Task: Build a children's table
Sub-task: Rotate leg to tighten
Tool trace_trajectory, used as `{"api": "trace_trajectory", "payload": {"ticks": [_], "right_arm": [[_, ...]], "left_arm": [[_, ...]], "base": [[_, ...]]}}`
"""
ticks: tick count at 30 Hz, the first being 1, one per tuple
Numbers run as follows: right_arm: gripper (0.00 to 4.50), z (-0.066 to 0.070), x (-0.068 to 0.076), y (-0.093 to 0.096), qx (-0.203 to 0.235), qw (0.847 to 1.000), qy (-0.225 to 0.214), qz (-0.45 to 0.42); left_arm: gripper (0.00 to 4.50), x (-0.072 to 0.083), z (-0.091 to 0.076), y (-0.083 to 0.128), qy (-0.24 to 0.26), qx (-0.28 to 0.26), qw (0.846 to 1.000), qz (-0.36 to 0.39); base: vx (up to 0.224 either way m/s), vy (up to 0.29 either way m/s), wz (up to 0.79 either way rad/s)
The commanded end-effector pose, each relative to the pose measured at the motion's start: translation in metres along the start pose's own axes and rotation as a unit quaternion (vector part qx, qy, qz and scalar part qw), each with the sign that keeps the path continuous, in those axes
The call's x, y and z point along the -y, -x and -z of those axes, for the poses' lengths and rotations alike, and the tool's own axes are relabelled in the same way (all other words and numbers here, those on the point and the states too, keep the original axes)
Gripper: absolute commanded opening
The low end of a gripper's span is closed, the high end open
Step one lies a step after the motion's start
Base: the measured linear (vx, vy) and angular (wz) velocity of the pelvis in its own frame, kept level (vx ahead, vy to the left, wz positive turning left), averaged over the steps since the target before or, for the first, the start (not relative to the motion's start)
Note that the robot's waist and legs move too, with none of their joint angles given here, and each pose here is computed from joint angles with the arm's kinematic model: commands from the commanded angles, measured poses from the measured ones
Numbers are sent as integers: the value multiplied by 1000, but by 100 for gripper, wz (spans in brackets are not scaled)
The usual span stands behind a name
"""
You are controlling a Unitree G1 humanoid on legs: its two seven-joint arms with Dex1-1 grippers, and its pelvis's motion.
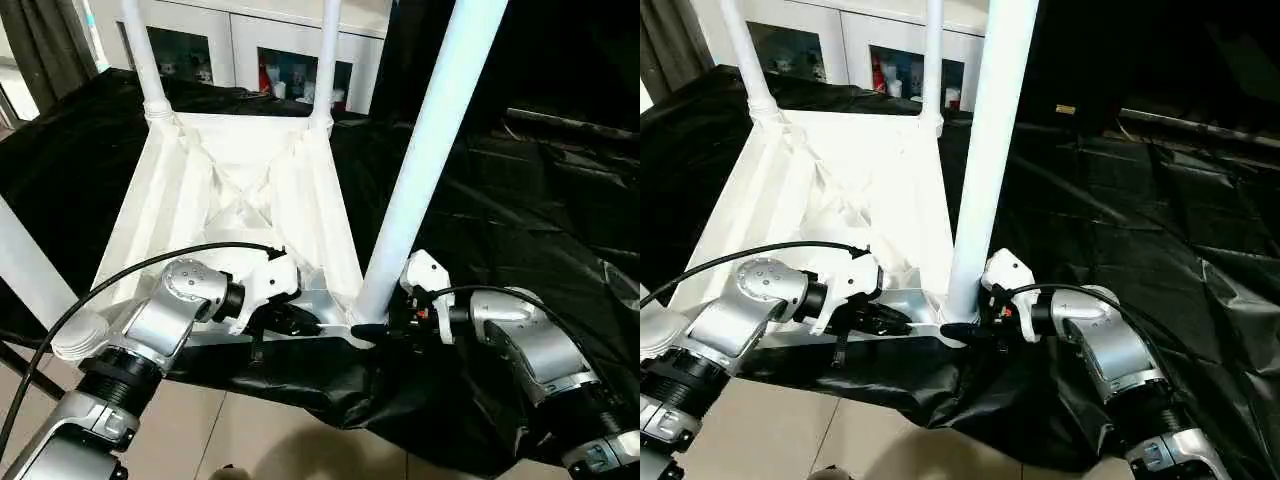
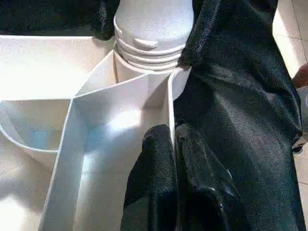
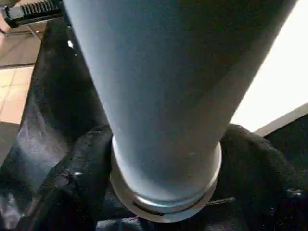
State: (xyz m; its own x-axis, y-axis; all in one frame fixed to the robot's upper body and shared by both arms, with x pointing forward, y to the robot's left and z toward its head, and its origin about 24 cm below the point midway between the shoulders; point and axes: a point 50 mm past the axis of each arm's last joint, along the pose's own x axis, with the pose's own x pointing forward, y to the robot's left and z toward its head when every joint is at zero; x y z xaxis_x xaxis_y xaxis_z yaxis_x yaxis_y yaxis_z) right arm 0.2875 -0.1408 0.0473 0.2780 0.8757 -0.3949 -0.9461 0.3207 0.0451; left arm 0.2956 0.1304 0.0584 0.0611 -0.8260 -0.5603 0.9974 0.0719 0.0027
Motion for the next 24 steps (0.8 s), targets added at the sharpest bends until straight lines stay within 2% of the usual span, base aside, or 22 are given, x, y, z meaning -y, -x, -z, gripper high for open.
{"api": "trace_trajectory", "payload": {"ticks": [1,9,13,16,18,21,22,24], "right_arm": [[316,-3,-1,1,-2,1000,5,-4],[278,0,-3,-1,14,1000,-5,5],[275,6,11,-12,31,991,-41,124],[274,10,21,-23,46,970,-94,218],[274,10,27,-35,51,943,-139,297],[274,6,30,-46,52,921,-168,346],[274,4,30,-51,53,917,-174,356],[274,-7,22,-68,69,922,-173,339]], "left_arm": [[0,12,8,-12,8,-19,999,44],[0,13,11,-12,20,-20,999,43],[0,4,14,-21,47,-27,998,-20],[0,-5,12,-34,64,-31,994,-80],[0,-11,2,-52,76,-20,990,-120],[0,-14,-11,-69,81,-16,987,-138],[0,-14,-16,-75,82,-16,986,-142],[0,-11,-29,-92,78,-16,987,-140]], "base": [[0,0,0],[0,0,0],[0,0,0],[-38,-3,0],[-26,0,-1],[0,0,0],[0,0,0],[0,0,0]]}}
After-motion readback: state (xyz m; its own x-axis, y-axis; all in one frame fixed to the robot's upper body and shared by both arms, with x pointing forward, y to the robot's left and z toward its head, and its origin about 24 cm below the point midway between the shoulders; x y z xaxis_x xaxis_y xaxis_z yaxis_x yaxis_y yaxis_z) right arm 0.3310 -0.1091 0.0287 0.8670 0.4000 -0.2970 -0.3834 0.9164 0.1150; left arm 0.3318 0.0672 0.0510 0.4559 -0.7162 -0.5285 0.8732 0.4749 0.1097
